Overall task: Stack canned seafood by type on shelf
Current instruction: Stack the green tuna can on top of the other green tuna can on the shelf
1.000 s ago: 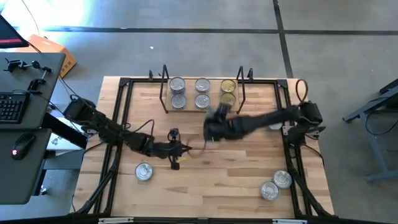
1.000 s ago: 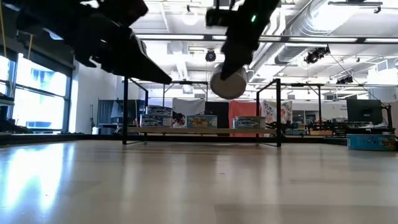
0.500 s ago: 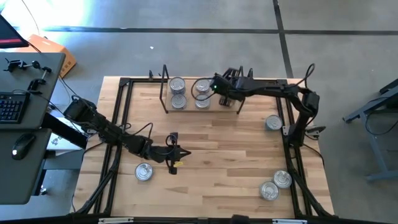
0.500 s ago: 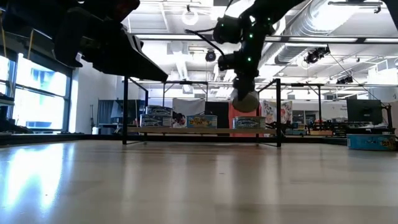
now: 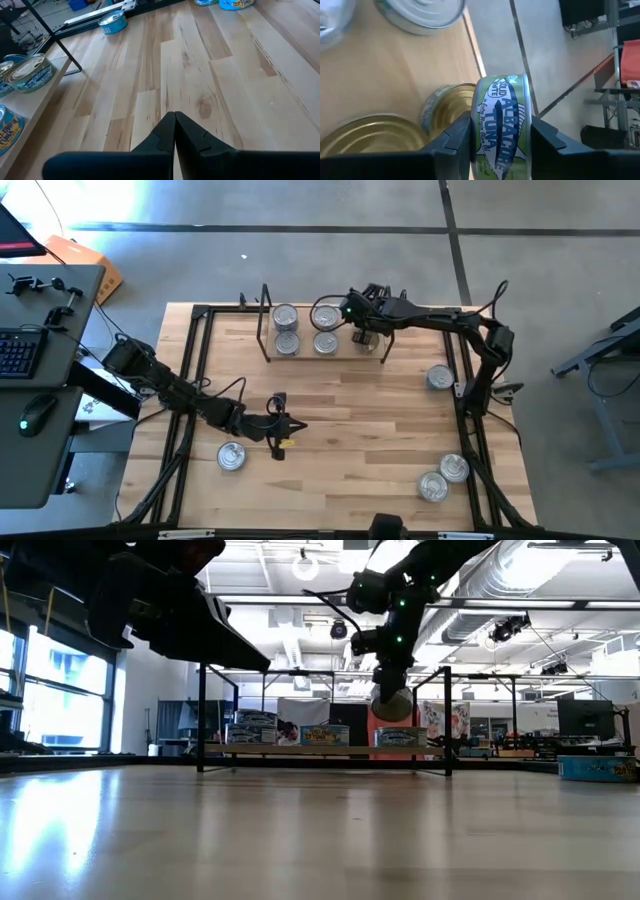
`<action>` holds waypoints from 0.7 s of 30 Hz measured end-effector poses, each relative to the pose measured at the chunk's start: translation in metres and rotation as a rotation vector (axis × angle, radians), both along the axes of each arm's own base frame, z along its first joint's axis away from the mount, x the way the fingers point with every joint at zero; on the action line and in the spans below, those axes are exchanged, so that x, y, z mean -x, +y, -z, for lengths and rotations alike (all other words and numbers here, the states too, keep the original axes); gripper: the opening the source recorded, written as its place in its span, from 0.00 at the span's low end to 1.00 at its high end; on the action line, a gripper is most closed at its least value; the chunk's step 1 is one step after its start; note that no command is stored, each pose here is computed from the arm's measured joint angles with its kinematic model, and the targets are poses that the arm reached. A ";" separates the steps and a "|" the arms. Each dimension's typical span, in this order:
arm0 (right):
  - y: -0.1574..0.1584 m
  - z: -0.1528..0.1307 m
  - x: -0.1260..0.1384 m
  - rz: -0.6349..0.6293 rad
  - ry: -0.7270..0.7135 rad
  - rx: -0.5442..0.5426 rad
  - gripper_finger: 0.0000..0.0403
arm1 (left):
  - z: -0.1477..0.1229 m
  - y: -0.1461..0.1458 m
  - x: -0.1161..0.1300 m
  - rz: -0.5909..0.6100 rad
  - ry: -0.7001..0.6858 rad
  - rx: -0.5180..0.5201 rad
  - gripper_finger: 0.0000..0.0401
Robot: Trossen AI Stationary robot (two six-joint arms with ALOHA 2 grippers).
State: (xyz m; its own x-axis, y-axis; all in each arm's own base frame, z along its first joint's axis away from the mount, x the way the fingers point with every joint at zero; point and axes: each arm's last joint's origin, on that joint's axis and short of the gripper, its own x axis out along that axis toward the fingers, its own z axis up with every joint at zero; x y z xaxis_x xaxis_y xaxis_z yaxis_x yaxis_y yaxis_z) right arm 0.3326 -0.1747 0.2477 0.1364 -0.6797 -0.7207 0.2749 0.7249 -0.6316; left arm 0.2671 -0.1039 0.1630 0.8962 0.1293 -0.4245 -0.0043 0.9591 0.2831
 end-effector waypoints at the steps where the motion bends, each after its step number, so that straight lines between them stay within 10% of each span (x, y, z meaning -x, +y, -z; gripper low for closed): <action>1: -0.002 0.001 0.000 0.004 -0.001 0.002 0.29 | 0.000 0.000 0.000 0.000 0.000 0.000 0.00; 16: -0.005 0.024 -0.006 -0.005 0.090 -0.018 0.30 | 0.000 0.000 0.000 0.000 -0.004 0.002 0.00; 21: 0.003 0.025 -0.008 -0.031 0.100 -0.043 0.49 | 0.000 0.000 0.000 0.000 -0.004 0.002 0.00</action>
State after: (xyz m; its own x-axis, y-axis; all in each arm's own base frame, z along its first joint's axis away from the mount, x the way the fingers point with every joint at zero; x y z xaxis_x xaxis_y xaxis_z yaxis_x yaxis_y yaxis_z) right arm 0.3407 -0.1718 0.2227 0.0831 -0.6444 -0.7602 0.1894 0.7591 -0.6228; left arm 0.2673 -0.1040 0.1635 0.8980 0.1287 -0.4208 -0.0060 0.9598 0.2807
